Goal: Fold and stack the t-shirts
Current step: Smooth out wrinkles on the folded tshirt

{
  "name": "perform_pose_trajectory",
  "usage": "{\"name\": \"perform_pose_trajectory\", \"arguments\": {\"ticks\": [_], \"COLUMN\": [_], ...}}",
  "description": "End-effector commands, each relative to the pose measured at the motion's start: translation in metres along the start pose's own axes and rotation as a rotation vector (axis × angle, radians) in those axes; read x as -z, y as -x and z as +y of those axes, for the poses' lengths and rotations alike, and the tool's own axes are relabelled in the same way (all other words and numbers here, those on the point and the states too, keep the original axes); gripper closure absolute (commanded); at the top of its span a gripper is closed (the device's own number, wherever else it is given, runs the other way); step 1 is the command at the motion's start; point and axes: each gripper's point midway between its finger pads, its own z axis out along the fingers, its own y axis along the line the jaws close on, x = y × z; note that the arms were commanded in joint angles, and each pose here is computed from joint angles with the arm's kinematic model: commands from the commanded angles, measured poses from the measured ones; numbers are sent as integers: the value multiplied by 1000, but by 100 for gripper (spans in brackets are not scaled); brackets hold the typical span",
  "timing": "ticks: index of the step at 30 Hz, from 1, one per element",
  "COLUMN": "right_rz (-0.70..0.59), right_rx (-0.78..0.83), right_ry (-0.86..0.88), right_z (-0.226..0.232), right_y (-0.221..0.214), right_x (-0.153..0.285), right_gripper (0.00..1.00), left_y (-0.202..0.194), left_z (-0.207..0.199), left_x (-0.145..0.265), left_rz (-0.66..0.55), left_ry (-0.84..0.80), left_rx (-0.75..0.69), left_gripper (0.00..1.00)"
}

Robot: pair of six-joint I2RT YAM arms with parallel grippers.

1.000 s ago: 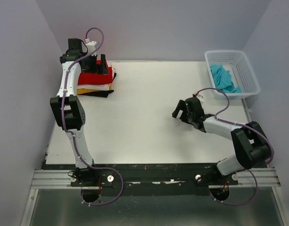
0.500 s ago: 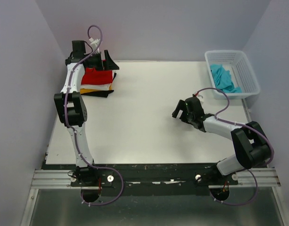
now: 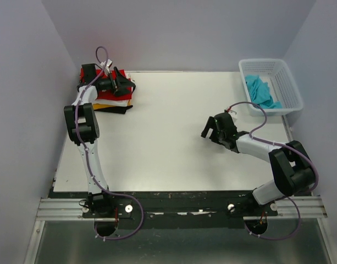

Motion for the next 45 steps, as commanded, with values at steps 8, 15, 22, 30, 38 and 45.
{"name": "perform_pose_trajectory", "arguments": {"ticks": [8, 15, 22, 30, 38, 45], "right_rz": [56, 48, 41, 34, 38, 23], "right_rx": [38, 33, 28, 27, 23, 27], "right_ry": [-98, -101, -102, -121, -104, -101], "right_z": [-24, -23, -21, -22, -17, -16], "right_y": [-17, -14, -11, -7, -7, -2], "right_x": [0, 0, 0, -2, -6, -2], "right_gripper": [0, 0, 0, 0, 0, 0], "left_y": [55, 119, 177, 174, 145, 159], "left_z": [-87, -102, -37, 51, 120, 72], "left_x": [41, 91, 104, 107, 111, 114], "left_rz": [-145, -488, -571, -630, -640, -600], "left_ry": [220, 398, 203, 358, 506, 438], "left_rx": [-326, -390, -77, 53, 262, 144], "left_gripper": [1, 1, 1, 1, 1, 1]}}
